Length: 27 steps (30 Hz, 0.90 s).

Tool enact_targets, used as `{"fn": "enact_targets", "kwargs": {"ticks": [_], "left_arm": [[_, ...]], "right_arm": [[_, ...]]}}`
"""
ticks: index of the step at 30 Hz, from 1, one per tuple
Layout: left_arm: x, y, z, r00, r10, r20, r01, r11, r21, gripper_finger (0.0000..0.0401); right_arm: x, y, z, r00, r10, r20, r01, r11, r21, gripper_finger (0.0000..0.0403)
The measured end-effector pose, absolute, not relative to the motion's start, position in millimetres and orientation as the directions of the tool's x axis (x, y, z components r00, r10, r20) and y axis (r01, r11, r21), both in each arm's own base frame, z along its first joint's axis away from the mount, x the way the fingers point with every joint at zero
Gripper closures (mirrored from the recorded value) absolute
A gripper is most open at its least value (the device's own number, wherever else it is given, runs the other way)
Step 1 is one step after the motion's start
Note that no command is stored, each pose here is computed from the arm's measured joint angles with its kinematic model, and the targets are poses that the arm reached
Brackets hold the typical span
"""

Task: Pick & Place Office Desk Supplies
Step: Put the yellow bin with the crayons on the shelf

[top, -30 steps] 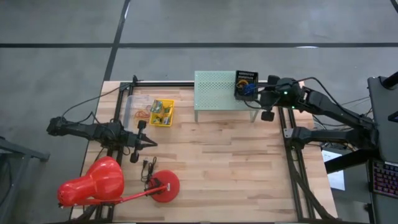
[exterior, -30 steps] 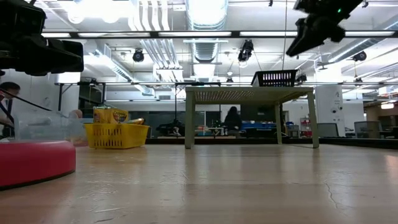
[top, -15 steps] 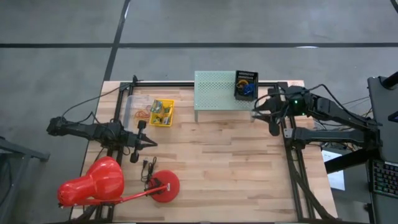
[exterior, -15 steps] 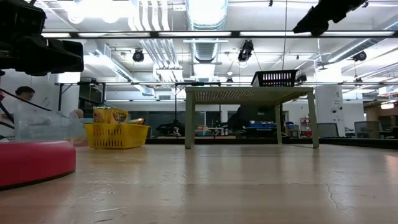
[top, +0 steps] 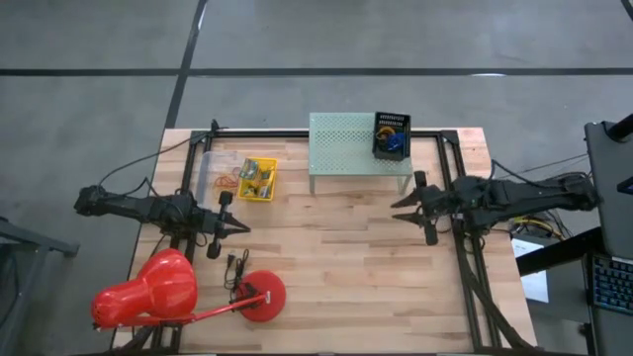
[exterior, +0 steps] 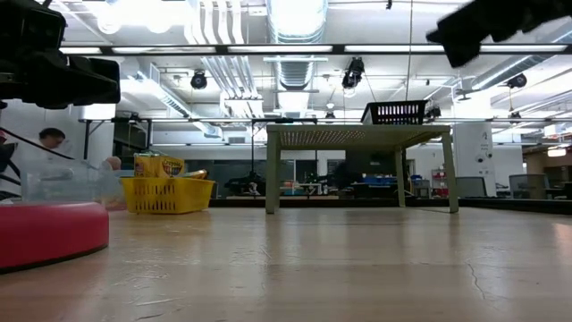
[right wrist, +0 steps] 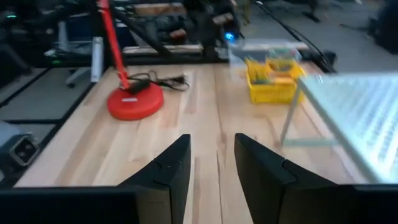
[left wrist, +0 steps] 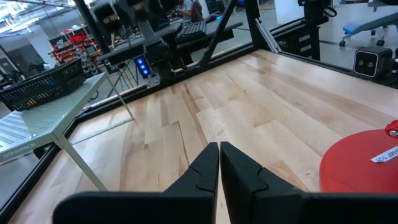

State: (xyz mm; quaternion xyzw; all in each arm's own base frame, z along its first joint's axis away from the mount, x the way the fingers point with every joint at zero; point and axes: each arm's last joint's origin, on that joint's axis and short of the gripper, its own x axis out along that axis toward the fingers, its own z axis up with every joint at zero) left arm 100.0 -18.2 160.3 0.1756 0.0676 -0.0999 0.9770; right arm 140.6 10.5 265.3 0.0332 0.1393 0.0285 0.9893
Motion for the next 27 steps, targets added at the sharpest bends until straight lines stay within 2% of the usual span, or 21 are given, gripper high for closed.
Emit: {"fn": "enact_targets", "kwargs": {"ticks": [2, 6, 13, 18, 27], "left_arm": [[100.1, -18.2, 160.3, 0.971, -0.171, -0.168, 0.219, 0.918, 0.33, 0.0382], [100.1, -18.2, 160.3, 0.971, -0.171, -0.167, 0.219, 0.918, 0.33, 0.0382], [100.1, -18.2, 160.3, 0.971, -0.171, -0.167, 0.219, 0.918, 0.33, 0.0382], [100.1, -18.2, 160.3, 0.971, -0.171, -0.167, 0.219, 0.918, 0.33, 0.0382], [100.1, -18.2, 160.3, 0.971, -0.172, -0.168, 0.219, 0.918, 0.33, 0.0382]], "right_arm": [[137.6, 15.9, 254.0, 0.957, 0.044, -0.286, -0.018, 0.996, 0.093, 0.028], [130.2, 28.4, 237.6, 0.957, 0.082, -0.277, -0.053, 0.992, 0.113, 0.0281], [112.5, 39.9, 216.6, 0.985, 0.044, -0.169, -0.035, 0.998, 0.056, 0.0279], [101.1, 40.5, 197.6, 0.988, 0.058, -0.14, -0.049, 0.997, 0.062, 0.0274], [86.6, 32.0, 184.9, 0.999, 0.023, -0.028, -0.023, 1.0, 0.009, 0.0269]]}}
